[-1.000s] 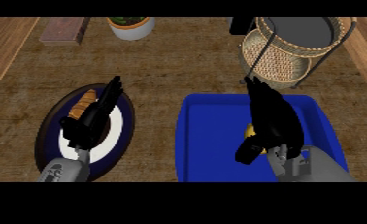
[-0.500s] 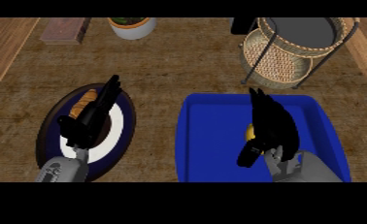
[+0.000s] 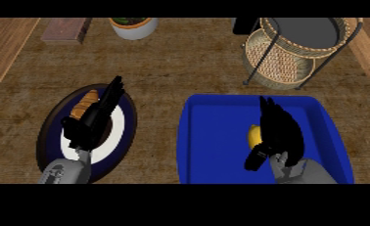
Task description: Pick the lemon from the tray and place it in the tiered basket
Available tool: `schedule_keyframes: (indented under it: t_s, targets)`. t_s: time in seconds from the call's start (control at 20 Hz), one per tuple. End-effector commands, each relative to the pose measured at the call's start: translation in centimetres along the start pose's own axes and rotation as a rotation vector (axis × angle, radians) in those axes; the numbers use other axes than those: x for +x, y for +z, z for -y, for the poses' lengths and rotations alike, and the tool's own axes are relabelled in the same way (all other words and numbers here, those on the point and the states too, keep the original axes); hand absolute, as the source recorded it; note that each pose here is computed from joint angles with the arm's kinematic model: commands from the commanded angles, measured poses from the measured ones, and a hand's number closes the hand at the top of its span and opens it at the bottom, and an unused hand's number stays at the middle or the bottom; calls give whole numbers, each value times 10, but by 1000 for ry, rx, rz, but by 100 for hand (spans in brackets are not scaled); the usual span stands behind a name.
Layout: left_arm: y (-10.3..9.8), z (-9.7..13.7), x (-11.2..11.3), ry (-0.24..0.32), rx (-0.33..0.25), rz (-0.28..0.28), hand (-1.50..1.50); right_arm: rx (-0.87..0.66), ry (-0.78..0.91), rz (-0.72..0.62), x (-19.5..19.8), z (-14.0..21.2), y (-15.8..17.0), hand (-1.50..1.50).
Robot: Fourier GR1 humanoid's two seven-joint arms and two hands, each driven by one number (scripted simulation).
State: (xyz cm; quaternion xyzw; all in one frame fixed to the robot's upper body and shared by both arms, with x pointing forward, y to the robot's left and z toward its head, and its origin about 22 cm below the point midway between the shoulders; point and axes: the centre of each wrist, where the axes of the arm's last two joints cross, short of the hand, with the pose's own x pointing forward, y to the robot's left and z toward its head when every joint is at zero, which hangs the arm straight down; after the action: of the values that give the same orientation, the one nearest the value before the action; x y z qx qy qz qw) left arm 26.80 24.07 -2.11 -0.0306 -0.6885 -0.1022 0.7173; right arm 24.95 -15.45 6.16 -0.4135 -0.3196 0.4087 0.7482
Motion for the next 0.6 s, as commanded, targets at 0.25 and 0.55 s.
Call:
schedule_keyframes:
  t_s: [0.25, 0.55]
  targets:
    - [8, 5, 7, 11, -4, 7, 0, 51, 25, -171, -24, -24, -11, -150]
    - [5, 11, 4, -14, -8, 7, 0, 59, 38, -147, -27, -27, -18, -150]
